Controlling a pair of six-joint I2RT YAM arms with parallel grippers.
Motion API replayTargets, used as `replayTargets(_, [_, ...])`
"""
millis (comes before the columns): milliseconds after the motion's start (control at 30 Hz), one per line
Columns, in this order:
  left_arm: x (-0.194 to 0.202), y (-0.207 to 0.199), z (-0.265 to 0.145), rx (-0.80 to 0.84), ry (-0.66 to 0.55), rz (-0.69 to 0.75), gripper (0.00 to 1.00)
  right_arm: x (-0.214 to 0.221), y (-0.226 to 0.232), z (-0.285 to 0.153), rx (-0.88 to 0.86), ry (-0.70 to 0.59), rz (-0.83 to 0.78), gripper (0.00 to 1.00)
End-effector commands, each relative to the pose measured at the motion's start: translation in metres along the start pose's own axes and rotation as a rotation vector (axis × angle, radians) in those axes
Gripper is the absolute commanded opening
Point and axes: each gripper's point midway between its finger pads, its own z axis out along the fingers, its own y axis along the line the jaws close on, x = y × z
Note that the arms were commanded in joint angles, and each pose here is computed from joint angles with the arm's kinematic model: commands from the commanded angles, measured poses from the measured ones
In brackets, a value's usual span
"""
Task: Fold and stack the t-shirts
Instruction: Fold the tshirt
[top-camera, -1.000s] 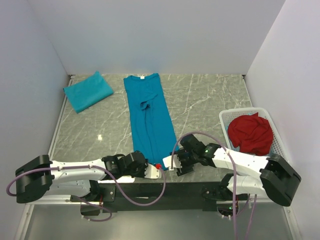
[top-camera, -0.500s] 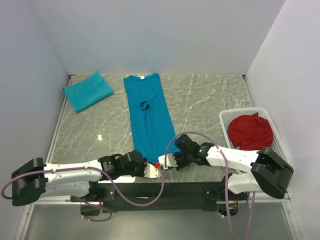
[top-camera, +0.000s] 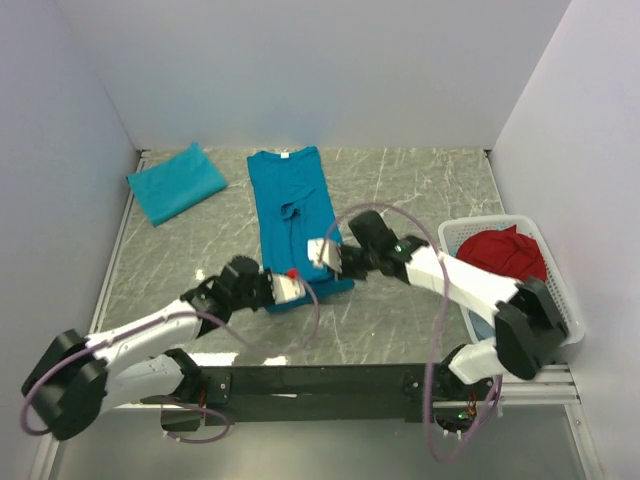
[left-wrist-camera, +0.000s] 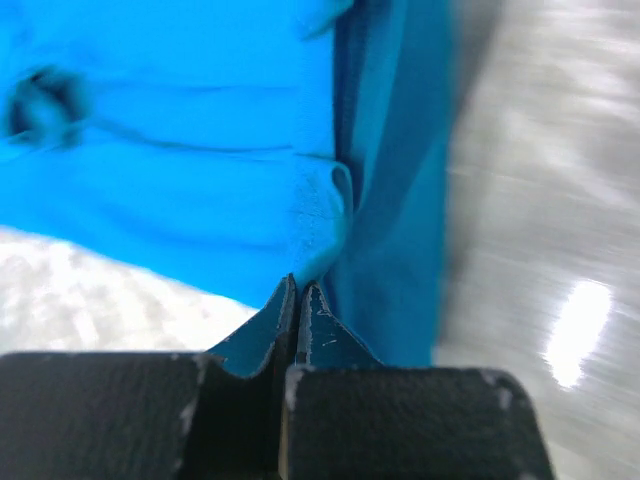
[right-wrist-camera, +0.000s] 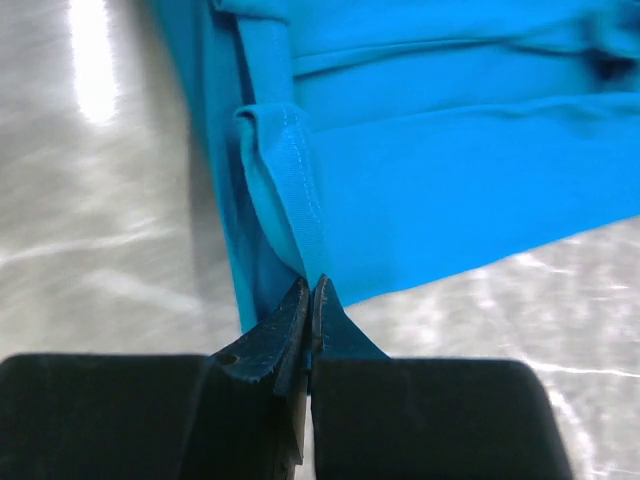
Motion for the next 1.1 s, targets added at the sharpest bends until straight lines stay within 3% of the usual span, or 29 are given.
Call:
replayTargets(0, [-0.028,0.065,0.011,-0.105,-0.117,0.032,0.00,-0.003,-0.054,0.011,0.075,0.033,0.082,0.00])
replayTargets(167, [-0.020,0.131,0.038,-0.167,-0.096,-0.030,0.00,-0.007,-0.132,0.021,0.189,0.053,0.159,0.00])
replayTargets(433, [-0.009,0.199,0.070,-0.247,-0.077,-0.096,0.00,0.006,-0.194,0.054,0.249,0.072,0.260,0.00])
replayTargets(1067, [0.020,0.246,0.103,-0.281,-0.040,-0.152,0.00,0.024,-0.265,0.084,0.383,0.073,0.367,0.00])
